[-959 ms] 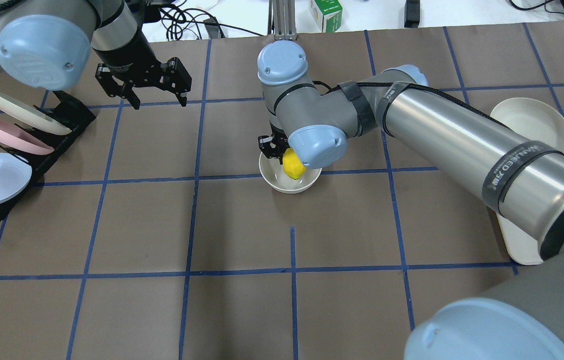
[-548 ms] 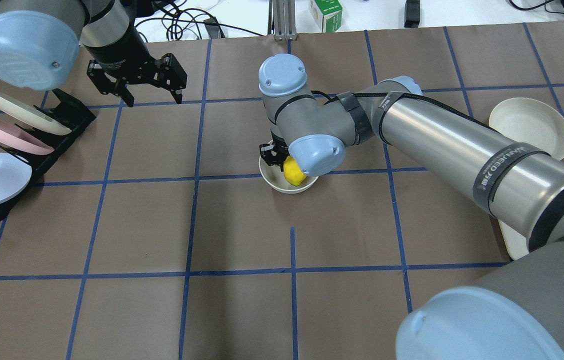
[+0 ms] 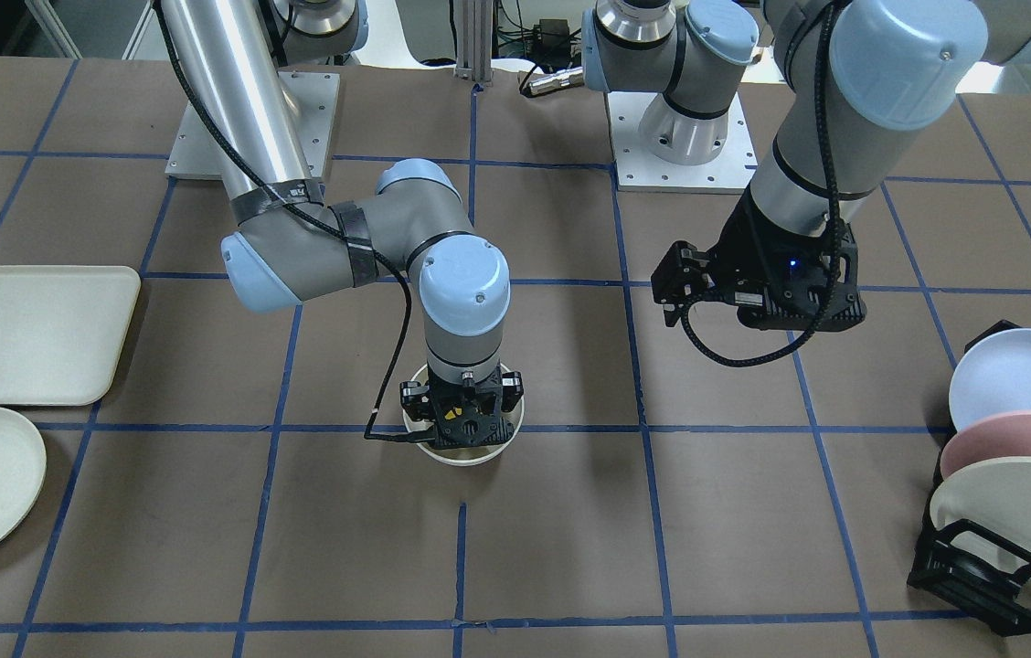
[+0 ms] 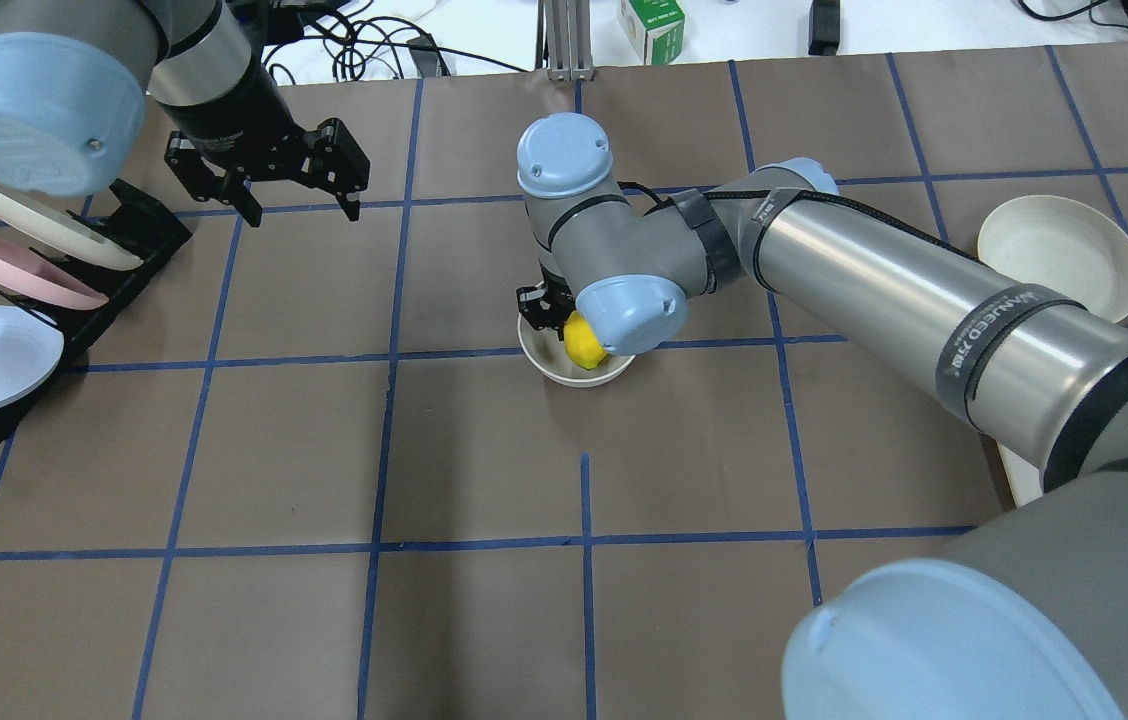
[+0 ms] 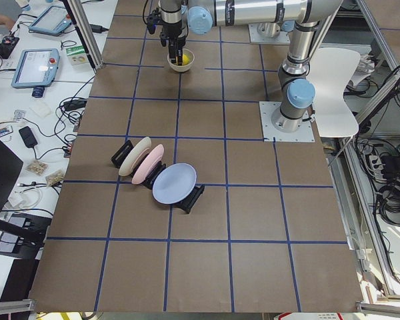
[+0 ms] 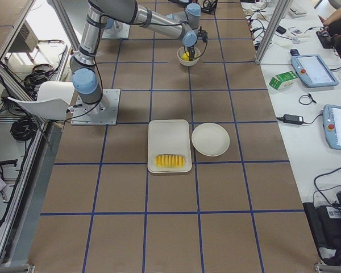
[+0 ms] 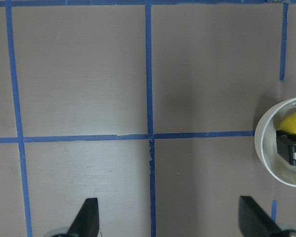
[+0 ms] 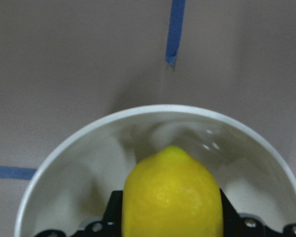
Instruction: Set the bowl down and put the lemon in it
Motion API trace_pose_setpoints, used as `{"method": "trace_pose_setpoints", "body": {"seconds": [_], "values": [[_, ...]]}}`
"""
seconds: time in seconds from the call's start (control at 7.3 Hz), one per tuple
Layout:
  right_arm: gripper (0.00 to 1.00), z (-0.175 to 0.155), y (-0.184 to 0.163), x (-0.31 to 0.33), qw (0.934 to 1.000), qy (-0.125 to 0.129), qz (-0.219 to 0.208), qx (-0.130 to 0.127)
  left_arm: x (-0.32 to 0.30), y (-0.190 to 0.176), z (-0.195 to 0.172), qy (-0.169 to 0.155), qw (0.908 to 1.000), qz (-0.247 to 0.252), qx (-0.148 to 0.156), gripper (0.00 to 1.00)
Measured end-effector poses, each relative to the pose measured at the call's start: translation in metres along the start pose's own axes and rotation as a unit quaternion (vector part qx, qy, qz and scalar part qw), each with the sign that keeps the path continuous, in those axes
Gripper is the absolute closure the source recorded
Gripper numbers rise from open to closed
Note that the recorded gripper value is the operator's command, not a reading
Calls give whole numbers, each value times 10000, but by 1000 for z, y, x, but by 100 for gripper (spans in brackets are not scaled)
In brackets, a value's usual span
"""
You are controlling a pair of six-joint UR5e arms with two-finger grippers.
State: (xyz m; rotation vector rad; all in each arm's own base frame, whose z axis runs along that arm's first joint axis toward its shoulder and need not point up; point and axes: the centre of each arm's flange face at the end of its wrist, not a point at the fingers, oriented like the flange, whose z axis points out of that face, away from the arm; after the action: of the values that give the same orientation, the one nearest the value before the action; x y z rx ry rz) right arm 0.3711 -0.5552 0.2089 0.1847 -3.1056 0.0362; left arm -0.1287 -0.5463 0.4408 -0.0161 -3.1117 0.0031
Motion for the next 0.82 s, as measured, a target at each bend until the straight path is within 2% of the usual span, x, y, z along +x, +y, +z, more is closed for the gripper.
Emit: {"method": "trace_pose_setpoints", "body": {"seconds": [0.27, 0.41, 0.68, 0.82], "values": [[0, -6, -1, 0, 10000, -26, 20, 49, -1, 19, -2, 1, 10000, -4, -8, 0], [0, -21, -2, 2, 9999, -54, 39, 154, -2, 25, -4, -11, 10000, -3, -1, 0], [0, -88, 5, 18, 9988, -117, 120, 464, -2, 30, -10, -15, 10000, -5, 33, 0], [0, -126, 16, 36, 9987, -102, 216, 457, -2, 31, -12, -14, 10000, -7, 58, 0]]}}
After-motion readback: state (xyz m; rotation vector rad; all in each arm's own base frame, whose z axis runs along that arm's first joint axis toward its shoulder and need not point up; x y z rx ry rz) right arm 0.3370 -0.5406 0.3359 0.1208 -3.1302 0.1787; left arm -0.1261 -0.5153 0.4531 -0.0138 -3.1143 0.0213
